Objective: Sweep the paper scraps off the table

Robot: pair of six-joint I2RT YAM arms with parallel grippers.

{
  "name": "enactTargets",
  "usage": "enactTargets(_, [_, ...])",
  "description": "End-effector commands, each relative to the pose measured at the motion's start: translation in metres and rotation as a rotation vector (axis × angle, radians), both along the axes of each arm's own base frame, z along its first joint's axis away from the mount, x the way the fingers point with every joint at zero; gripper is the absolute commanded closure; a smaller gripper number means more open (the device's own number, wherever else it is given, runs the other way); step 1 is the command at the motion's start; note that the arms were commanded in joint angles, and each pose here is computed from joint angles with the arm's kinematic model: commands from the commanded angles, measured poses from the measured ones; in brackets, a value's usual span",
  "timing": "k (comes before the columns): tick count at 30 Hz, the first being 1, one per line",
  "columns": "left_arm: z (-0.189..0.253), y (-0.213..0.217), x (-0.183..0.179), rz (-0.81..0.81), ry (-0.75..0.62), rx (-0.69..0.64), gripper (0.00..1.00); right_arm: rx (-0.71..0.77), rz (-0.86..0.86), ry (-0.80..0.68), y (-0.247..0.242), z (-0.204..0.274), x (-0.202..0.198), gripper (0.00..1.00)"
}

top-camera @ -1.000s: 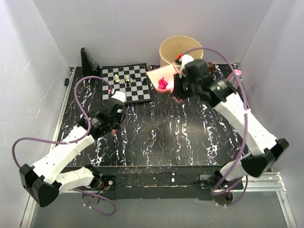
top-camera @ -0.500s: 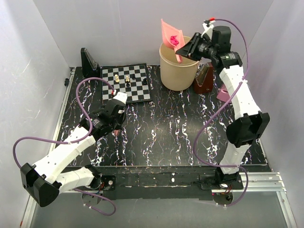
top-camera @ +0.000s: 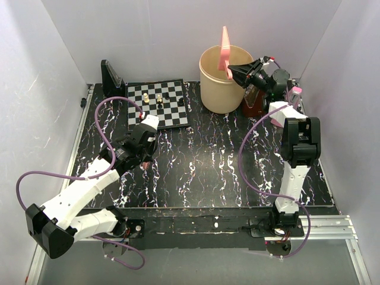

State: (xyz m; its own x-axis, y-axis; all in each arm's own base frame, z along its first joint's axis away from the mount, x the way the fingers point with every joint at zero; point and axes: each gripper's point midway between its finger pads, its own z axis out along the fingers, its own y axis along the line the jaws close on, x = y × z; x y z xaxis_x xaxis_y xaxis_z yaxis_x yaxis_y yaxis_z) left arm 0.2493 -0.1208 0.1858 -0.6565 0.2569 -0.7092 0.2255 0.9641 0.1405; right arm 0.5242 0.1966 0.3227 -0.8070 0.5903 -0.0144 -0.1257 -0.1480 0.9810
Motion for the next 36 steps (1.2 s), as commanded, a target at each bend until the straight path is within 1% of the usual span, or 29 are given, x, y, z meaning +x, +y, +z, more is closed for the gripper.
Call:
enactTargets(1, [0.008,-0.001,0.002,0.004,-0.035,-0.019,1.0,0.05,0.083,-0.27,0.0,0.085,-0.05,0.99])
enactTargets(7, [0.009,0.0,0.003,0.007,-0.037,-0.016,1.0,-0.041,0.114,-0.338,0.004,0.103,-0.07,0.99])
enactTargets(10, [0.008,0.0,0.003,0.006,-0.037,-0.016,1.0,-0.122,0.159,-0.427,0.012,0.111,-0.098,0.99])
enactTargets(13, [0.009,0.0,0.003,0.009,-0.04,-0.017,1.0,-0.207,0.237,-0.506,0.024,0.11,-0.135,0.99])
enactTargets(15, [0.011,0.0,0.004,0.011,-0.045,-0.016,1.0,-0.261,0.281,-0.535,0.033,0.106,-0.159,0.99])
enactTargets(17, [0.01,0.002,0.004,0.014,-0.045,-0.01,1.0,-0.348,0.299,-0.582,0.04,0.089,-0.178,0.99])
enactTargets(18, [0.01,0.002,0.004,0.015,-0.046,-0.009,1.0,-0.392,0.297,-0.567,0.043,0.081,-0.187,0.99])
enactTargets(19, [0.011,0.002,0.004,0.017,-0.048,-0.008,1.0,-0.456,0.285,-0.586,0.047,0.072,-0.193,0.99])
enactTargets(23, [0.01,0.003,0.004,0.02,-0.046,-0.005,1.0,-0.747,0.232,-0.544,0.054,0.021,-0.222,0.99])
enactTargets(25, [0.008,0.002,0.004,0.016,-0.041,-0.003,1.0,-0.845,0.216,-0.509,0.051,-0.005,-0.233,0.99])
enactTargets(32, [0.005,0.001,0.005,0.013,-0.028,0.005,1.0,-1.119,0.151,-0.269,0.012,-0.114,-0.247,0.99])
enactTargets(36, [0.006,0.002,0.005,0.018,-0.033,0.008,1.0,-1.218,0.187,-0.138,-0.001,-0.168,-0.255,0.99])
